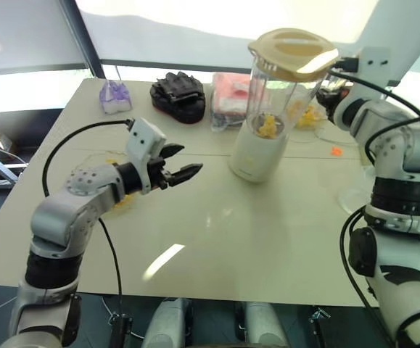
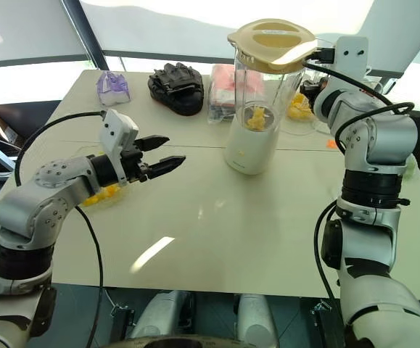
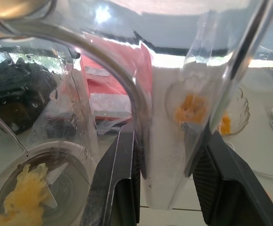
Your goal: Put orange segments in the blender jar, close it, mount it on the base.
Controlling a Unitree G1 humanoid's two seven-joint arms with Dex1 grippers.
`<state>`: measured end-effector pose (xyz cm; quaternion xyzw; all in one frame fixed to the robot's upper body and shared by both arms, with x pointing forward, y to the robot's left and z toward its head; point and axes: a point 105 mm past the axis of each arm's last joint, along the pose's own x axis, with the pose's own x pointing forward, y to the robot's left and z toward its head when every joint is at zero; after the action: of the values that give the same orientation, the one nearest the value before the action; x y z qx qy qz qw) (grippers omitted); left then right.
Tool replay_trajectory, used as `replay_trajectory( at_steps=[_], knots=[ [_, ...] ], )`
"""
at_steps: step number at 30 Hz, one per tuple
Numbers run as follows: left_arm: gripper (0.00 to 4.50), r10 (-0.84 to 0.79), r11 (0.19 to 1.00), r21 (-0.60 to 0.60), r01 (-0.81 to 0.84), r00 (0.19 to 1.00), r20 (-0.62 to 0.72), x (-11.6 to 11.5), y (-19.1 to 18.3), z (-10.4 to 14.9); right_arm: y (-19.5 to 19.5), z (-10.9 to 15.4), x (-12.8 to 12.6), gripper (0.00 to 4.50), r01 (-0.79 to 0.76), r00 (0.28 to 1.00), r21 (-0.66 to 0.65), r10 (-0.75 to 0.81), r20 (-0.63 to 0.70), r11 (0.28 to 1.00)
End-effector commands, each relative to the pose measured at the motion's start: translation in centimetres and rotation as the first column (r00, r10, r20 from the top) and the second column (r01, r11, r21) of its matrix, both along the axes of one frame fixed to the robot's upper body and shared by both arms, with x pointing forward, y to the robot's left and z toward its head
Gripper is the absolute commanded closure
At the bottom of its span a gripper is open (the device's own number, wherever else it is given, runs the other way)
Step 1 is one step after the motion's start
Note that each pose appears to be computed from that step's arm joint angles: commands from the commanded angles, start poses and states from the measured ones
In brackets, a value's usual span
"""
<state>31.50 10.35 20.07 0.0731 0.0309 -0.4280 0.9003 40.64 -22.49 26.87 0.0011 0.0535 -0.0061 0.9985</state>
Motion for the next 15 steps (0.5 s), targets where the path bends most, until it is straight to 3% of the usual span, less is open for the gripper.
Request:
replay_trajectory(
  at_steps=[1,15],
  knots=[
    [0.95,0.000,1.000,-0.004,0.000,0.999,0.053,0.2,0.1,1.1,0.1,-0.2,-0.4,3.25,-0.002,1.000,0.006,0.002,-0.002,1.000],
    [0.95,0.002,1.000,-0.003,-0.002,0.998,0.058,0.3,-0.1,0.8,-0.2,-1.4,-0.1,3.25,-0.049,0.999,0.015,0.050,-0.021,0.999]
  ],
)
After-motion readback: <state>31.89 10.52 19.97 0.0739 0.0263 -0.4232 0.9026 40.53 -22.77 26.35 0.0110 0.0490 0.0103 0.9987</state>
